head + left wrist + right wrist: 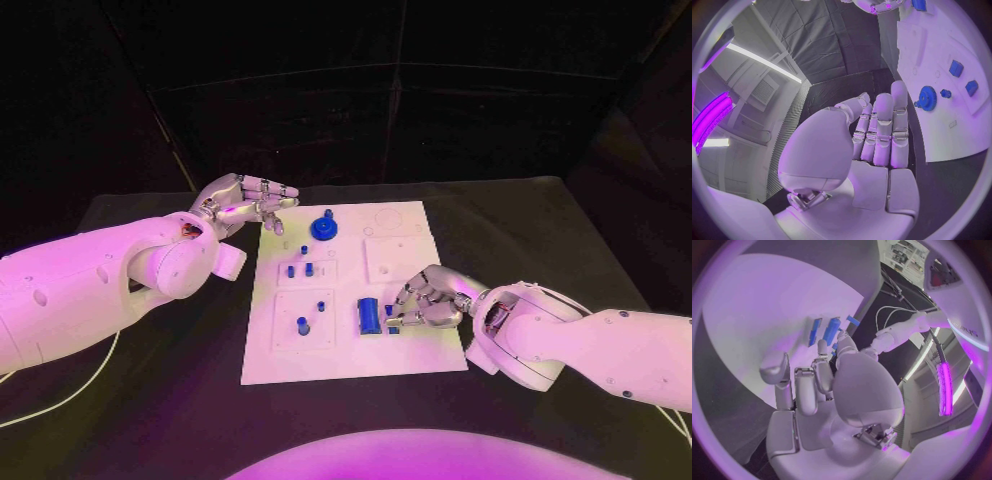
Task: Assemble the parts on the task board
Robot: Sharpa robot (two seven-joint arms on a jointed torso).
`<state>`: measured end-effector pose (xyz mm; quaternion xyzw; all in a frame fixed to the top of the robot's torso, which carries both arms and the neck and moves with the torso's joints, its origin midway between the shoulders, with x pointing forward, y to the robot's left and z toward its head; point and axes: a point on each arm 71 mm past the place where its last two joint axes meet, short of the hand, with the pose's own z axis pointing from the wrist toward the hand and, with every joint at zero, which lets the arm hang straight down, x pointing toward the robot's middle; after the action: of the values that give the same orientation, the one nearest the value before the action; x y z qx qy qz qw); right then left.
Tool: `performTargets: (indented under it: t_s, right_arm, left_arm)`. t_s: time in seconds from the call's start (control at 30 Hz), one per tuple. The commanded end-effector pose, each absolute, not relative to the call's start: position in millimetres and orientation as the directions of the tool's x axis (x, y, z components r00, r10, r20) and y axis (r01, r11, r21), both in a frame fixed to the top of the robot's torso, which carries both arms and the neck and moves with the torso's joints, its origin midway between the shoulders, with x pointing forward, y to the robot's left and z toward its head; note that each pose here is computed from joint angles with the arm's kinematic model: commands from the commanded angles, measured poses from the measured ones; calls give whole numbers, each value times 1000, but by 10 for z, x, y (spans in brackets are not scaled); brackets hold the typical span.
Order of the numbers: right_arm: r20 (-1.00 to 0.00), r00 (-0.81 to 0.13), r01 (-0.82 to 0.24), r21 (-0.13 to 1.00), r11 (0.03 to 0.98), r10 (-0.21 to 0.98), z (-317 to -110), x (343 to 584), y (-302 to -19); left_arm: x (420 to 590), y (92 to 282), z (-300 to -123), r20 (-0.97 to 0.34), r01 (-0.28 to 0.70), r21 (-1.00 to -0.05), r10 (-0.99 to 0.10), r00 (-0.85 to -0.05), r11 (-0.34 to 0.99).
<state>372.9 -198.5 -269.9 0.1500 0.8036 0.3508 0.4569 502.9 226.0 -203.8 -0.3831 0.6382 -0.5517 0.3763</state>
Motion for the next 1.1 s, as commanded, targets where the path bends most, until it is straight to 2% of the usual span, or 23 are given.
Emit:
performTargets:
  t_s: [0.03, 0.13, 0.3, 0.5, 0.93, 0.97, 1.1]
  right_arm:
    - [-406, -501, -10, 886, 464, 764, -2574, 3796, -2014]
    - [-342, -464, 6, 921, 389, 817, -2488, 3942, -2111]
    - [-258, -378, 17, 958, 286, 889, -2367, 4332, -2317]
    - [-163, -348, 21, 983, 182, 923, -2345, 4655, -2333]
    - [-165, -325, -65, 986, 153, 931, -2404, 5186, -2145]
    - [-215, -308, -26, 976, 218, 927, -2439, 5119, -2167]
    - [-202, -294, -25, 979, 204, 934, -2433, 5096, -2150]
  left_arm:
    - [5025, 2242, -2017, -51, -64, -994, -901, -432, 87]
    - [5026, 2240, -2013, -44, -61, -995, -902, -429, 78]
    - [5048, 2256, -2001, -2, -59, -998, -914, -406, 28]
    - [5126, 2308, -1998, 69, -54, -997, -939, -338, -53]
    - [5391, 2313, -2120, 124, -27, -992, -974, -192, -122]
    - [5344, 2273, -2114, 89, -61, -995, -961, -261, -75]
    - [5320, 2258, -2125, 87, -58, -996, -964, -252, -74]
